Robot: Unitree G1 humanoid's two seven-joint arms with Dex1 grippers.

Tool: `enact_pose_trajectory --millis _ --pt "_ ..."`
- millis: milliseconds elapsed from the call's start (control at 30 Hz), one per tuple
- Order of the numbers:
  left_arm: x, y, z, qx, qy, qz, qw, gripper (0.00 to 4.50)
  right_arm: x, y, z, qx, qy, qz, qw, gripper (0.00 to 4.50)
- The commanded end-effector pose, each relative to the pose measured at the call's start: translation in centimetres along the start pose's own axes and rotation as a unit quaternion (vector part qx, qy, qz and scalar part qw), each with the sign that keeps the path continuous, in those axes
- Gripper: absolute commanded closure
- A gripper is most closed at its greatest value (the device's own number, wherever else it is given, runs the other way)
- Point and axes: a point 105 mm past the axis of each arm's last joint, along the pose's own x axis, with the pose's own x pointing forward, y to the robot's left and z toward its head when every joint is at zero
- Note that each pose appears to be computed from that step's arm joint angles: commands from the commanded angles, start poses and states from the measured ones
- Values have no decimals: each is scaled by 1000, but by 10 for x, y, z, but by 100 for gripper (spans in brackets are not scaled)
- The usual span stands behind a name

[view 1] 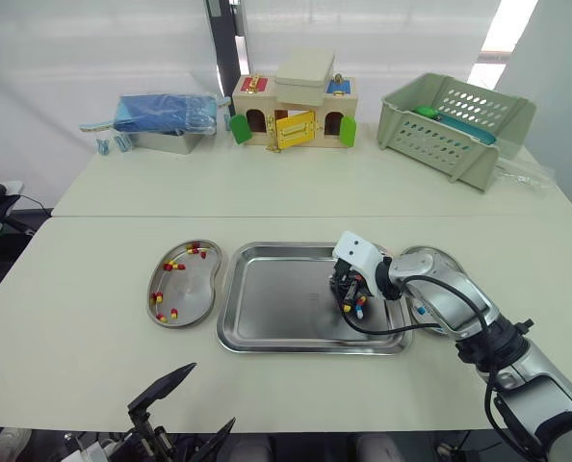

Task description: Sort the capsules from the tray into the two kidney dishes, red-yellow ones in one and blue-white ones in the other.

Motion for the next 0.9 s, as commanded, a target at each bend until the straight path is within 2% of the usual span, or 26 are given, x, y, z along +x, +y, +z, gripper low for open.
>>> enact_pose_trajectory --millis 33,233,400,633,800,900 --pt "4 0 3 2 -11 -7 1000 0 -6 3 6 -21 -27 13 999 448" --pt "10 -5 5 -1 -26 -54 998 0 -56 -5 20 -46 -117 34 991 448" --pt "14 -8 5 -7 -38 -122 992 0 -114 -30 -15 -27 -122 3 992 448" --pt "27 -2 8 -17 -59 -170 984 0 -160 -50 -76 -9 -31 -30 999 448" --pt "29 -4 7 -26 -63 -184 981 0 -160 -52 -85 0 -25 -36 999 448" --pt "27 -5 7 -29 -60 -188 980 0 -156 -50 -87 5 -24 -35 999 363"
